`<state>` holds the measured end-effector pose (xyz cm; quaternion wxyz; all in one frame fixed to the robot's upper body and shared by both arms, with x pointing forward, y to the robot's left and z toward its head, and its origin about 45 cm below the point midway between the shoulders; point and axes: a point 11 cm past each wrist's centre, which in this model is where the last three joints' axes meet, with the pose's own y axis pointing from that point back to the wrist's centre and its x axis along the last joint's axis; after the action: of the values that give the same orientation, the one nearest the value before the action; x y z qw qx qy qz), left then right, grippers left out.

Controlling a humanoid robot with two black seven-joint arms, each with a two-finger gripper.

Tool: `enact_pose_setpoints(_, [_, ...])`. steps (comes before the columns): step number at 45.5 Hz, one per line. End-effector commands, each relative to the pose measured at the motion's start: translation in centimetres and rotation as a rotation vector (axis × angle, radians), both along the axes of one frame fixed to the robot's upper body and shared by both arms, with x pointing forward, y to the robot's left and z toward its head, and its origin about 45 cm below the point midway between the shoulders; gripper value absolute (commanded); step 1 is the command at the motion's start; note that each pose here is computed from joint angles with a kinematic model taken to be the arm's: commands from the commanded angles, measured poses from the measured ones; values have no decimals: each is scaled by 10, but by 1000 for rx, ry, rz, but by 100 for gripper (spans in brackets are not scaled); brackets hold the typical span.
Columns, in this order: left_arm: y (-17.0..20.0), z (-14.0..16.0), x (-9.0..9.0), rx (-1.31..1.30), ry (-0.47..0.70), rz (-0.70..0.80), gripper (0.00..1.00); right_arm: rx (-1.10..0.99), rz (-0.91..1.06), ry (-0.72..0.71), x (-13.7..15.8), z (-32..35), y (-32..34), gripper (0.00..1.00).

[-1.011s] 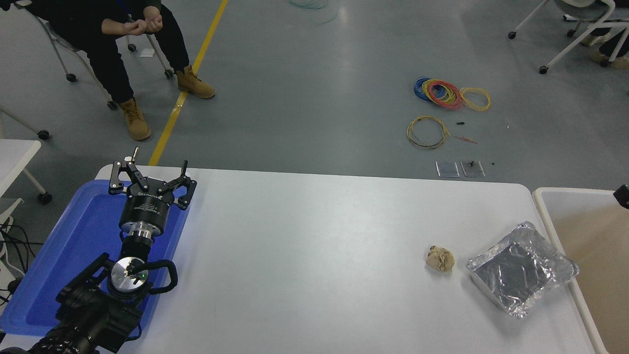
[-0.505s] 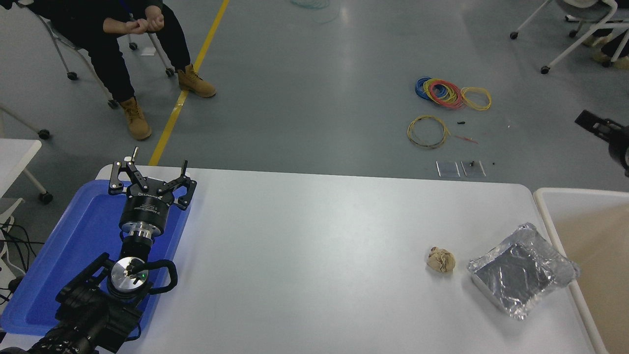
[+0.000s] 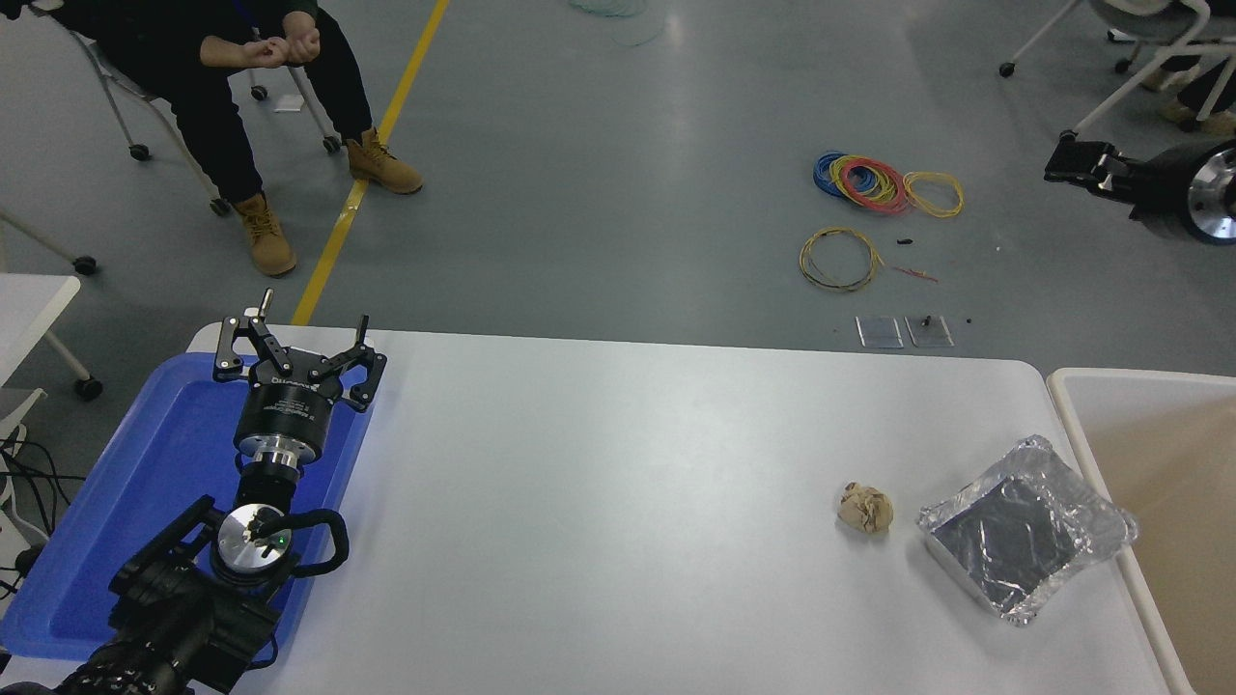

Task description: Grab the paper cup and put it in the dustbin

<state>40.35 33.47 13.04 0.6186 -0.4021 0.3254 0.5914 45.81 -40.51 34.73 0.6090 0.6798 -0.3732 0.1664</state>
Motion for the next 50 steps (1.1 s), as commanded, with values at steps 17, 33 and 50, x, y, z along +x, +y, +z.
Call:
enact_pose_setpoints(17, [1,0,0,1,0,0,100,-19,263,464,-72,16,91,100])
enact_pose_setpoints(33, [1,0,0,1,0,2,100,-64,346,571,-92,10,131,100])
enact_pose_setpoints(50, [1,0,0,1,0,0,100,-100,381,603,-93,0,151,100])
